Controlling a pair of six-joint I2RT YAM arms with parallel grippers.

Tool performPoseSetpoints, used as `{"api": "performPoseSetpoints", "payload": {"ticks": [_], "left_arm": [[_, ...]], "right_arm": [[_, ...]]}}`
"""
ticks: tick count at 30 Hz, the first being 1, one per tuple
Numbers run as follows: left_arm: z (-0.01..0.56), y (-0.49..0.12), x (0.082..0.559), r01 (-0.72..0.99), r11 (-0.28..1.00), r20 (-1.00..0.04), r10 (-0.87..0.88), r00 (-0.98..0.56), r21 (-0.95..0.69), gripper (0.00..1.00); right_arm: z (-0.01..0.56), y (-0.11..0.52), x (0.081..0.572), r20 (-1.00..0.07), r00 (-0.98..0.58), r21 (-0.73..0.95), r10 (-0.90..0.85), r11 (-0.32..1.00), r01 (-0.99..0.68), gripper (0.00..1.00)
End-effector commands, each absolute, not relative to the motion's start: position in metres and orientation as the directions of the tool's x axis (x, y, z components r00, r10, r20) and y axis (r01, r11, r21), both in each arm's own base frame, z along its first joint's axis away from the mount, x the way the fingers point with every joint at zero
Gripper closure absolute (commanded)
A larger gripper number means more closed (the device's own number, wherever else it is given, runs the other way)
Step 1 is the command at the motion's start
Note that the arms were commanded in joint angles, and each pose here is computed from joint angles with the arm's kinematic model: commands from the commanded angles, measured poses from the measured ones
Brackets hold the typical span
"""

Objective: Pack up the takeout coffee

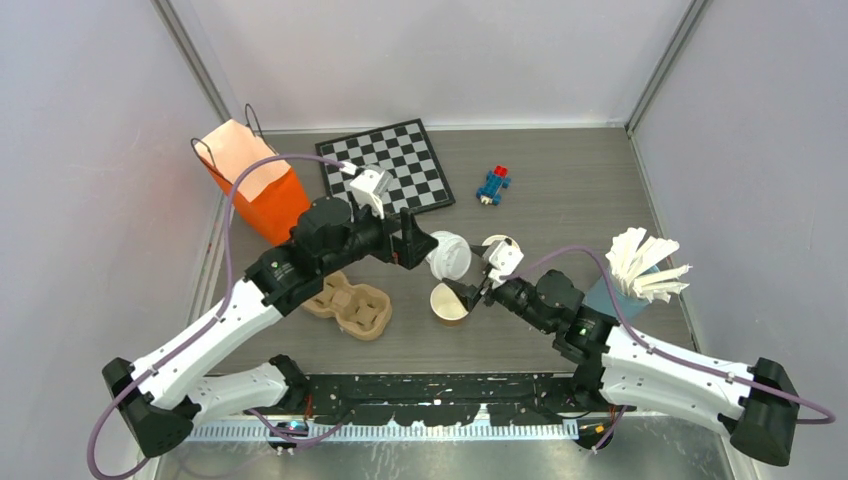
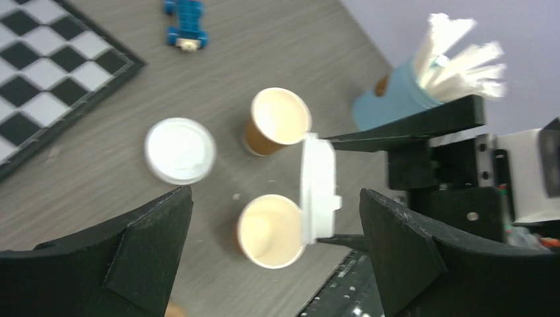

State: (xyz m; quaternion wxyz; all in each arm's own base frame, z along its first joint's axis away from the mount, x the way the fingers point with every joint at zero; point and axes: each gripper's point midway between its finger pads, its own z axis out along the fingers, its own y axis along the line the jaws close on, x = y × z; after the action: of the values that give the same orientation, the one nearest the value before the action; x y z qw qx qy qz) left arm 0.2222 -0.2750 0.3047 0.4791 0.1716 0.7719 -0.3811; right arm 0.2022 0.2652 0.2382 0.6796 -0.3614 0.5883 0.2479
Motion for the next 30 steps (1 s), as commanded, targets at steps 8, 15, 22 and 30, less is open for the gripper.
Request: {"api": "performPoseSetpoints", "payload": {"ticks": [8,15,22,30], "left_arm": [[0.267,-0.206,0.228,0.481,0.829,-0.86,0.0,-0.511,-0.286,0.0],[0.256,-0.21,0.217,0.467,0.683,-0.721,-0.128,-0.681,-0.562,0.06],[0.253,-0.182,0.211,0.477,0.735,-0.795,-0.138,-0.591,-0.482,0.05],[0.246,-0.164,0.2,0.457,0.779,-0.814,-0.114,-0.57,-0.429,0.07]], "right_arm": [[0.22,0.192,0.195,-0.881,-0.472,0.168,-0.041,0.905,-0.392,0.31],[0.2,0.206,0.179,-0.719,-0.693,0.22,-0.046,0.931,-0.29,0.32],[0.181,0.236,0.177,-0.632,-0.769,0.184,-0.095,0.946,-0.268,0.33],[0.162,0.266,0.175,-0.594,-0.793,0.171,-0.136,0.942,-0.289,0.33]]}}
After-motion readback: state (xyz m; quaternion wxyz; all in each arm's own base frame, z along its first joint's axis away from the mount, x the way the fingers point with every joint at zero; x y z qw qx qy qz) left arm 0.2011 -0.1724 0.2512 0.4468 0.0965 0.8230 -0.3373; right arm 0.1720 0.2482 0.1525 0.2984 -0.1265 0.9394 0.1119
